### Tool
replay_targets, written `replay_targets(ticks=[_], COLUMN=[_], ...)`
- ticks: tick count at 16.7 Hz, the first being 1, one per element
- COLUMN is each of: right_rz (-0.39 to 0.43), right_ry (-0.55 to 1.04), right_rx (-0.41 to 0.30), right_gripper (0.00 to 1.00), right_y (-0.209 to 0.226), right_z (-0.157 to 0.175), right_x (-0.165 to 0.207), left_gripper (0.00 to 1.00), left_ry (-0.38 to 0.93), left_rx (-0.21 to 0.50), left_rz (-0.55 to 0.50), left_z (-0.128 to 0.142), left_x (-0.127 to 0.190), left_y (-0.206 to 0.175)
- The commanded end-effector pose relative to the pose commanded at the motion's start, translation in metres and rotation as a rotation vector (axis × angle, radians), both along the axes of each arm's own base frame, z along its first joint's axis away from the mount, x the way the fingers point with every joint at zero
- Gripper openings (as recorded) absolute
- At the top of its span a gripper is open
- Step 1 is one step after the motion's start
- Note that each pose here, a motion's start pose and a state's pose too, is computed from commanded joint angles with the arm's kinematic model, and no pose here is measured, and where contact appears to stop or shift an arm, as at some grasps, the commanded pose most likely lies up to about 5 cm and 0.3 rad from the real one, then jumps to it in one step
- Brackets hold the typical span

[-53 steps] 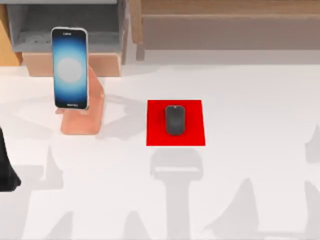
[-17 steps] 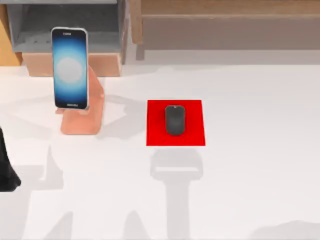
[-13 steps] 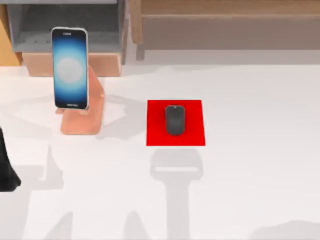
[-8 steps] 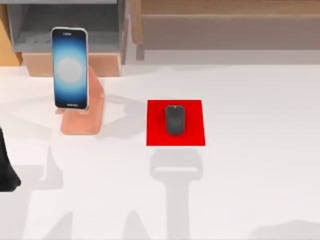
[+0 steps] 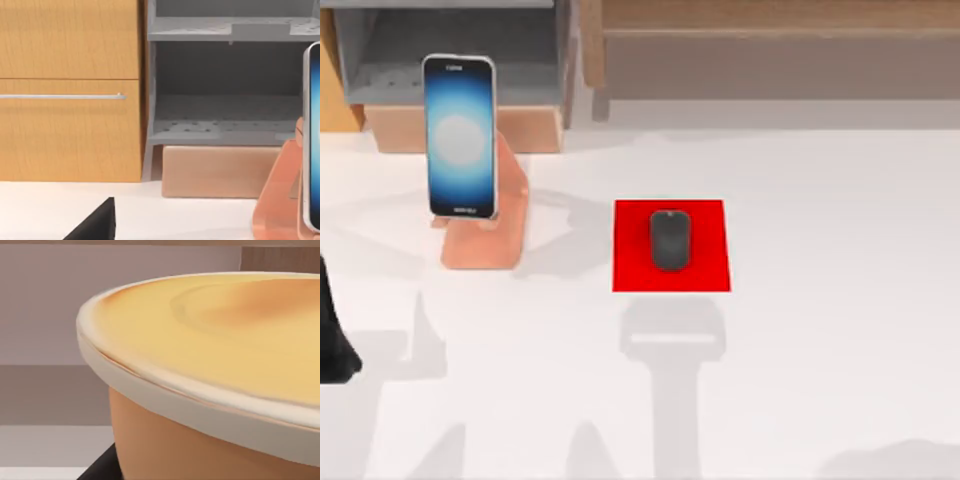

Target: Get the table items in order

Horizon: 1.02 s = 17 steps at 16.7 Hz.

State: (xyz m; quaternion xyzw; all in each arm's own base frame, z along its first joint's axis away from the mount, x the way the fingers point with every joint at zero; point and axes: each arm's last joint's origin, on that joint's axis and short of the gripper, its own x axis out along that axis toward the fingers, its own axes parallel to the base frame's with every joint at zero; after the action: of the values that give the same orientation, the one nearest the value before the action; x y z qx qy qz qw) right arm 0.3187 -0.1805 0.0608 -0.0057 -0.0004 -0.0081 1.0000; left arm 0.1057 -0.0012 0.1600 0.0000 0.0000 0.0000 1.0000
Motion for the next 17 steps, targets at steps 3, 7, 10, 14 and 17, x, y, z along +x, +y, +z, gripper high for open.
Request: replay_targets(ticks=[3,7,10,14,17], right_rz=[0.000,-0.002,-0.002,-0.002,-0.006], right_ry=[0.000,0.000,0.000,0.000,-0.021], right_rx=[0.000,0.001,0.001,0.001,-0.010], right_gripper=[0.00,0.00,0.00,0.00,0.00], right_y=[0.000,-0.001,-0.001,-0.001,-0.002], right_z=[0.000,0.000,0.006,0.010,0.015], right_x=[0.000,-0.001,0.000,-0.001,0.002], left_gripper=[1.00,1.00,1.00,1.00,1.00], left_ry=[0.000,0.000,0.000,0.000,0.000], left_rx=[0.000,0.000,0.000,0.000,0.000], left_rz=[0.000,0.000,0.000,0.000,0.000], left_z=[0.000,0.000,0.000,0.000,0.000], left_x=[0.000,0.000,0.000,0.000,0.000], left_y=[0.000,0.000,0.000,0.000,0.000])
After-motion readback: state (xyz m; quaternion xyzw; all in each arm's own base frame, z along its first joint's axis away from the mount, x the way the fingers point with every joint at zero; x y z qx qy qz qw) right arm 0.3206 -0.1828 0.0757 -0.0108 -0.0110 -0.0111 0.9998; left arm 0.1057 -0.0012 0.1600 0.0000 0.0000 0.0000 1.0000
